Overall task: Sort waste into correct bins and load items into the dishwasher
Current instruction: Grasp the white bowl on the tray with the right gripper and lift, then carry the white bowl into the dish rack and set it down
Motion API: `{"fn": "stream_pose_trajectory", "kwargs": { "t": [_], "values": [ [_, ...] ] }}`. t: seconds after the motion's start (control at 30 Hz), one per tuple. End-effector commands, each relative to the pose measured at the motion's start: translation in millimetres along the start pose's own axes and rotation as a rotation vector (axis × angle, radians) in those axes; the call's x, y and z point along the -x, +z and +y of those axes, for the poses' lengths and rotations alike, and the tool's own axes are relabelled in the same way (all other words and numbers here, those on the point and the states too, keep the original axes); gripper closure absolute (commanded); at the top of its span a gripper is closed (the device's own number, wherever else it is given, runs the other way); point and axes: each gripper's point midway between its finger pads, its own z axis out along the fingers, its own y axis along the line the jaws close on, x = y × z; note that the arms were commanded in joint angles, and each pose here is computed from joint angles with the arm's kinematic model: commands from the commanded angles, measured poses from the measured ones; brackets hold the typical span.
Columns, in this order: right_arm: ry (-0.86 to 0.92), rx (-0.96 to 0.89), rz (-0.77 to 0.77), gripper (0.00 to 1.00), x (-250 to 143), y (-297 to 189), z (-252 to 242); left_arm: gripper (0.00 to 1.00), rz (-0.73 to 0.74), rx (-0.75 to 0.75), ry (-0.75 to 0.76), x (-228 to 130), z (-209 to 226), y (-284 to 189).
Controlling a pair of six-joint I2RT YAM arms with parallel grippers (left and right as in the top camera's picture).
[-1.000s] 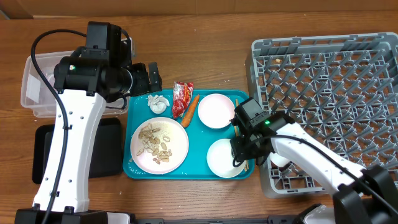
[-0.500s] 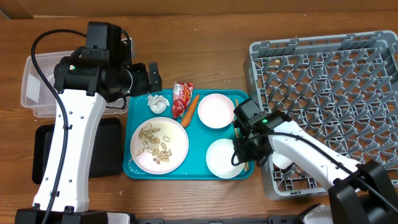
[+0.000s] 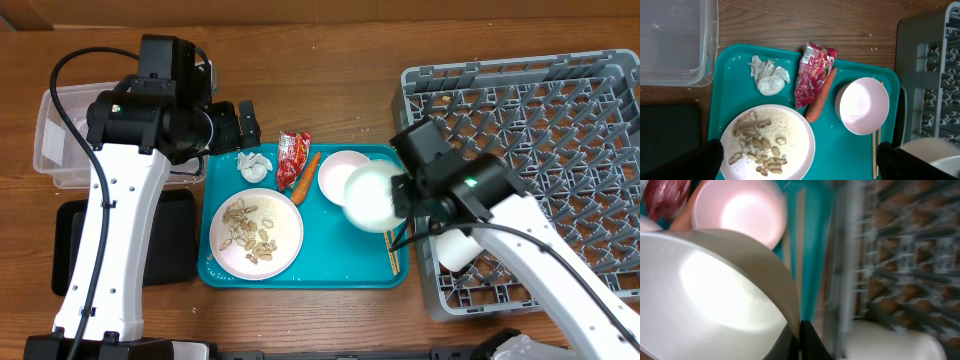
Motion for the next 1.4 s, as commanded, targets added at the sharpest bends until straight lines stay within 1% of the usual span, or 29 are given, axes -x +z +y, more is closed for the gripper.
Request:
{"fn": "stream_pose_trajectory", "kwargs": {
  "t": [0.0,0.1,0.17,0.23,0.37,0.47,0.53,0.63,0.77,1.03,1.13,1.37],
  "values": [
    [0.207,-0.327,-0.265,0.96,37,-36,-66,0.00,-0.021,-0.003,-0.003,4,-1,-6],
    [0.331,-0.534,-0.405,0.96,47,-58,-105,0.00,-0.021,-0.003,-0.003,4,-1,-6],
    [0.381,-0.628,-0.472,0.96,52,-67,-123,0.00,-0.021,-0.003,-0.003,4,-1,-6],
    [0.414,-0.688,-0.509,0.96,57,-72,-136,0.00,-0.021,-0.003,-0.003,4,-1,-6],
    [0.456,-0.769,-0.525,0.96,67,-64,-153,0.00,-0.021,-0.003,-0.003,4,-1,-6],
    [0.453,-0.874,-0.505,0.96,71,-54,-170,0.00,-0.021,-0.003,-0.003,4,-1,-6],
    [0.437,-0.919,-0.461,0.96,70,-40,-178,0.00,-0.021,-0.003,-0.003,4,-1,-6],
    [0.407,-0.955,-0.392,0.96,67,-18,-181,0.00,-0.021,-0.003,-0.003,4,-1,-6],
    [0.340,-1.054,-0.376,0.96,70,-5,-185,0.00,-0.021,-0.003,-0.003,4,-1,-6],
    [0.283,-1.103,-0.331,0.96,70,18,-185,0.00,-0.021,-0.003,-0.003,4,-1,-6],
    [0.269,-1.103,-0.320,0.95,70,25,-182,0.00,-0.021,-0.003,-0.003,4,-1,-6],
    [0.238,-1.123,-0.326,0.94,73,22,-181,0.00,-0.021,-0.003,-0.003,4,-1,-6]
  ]
}}
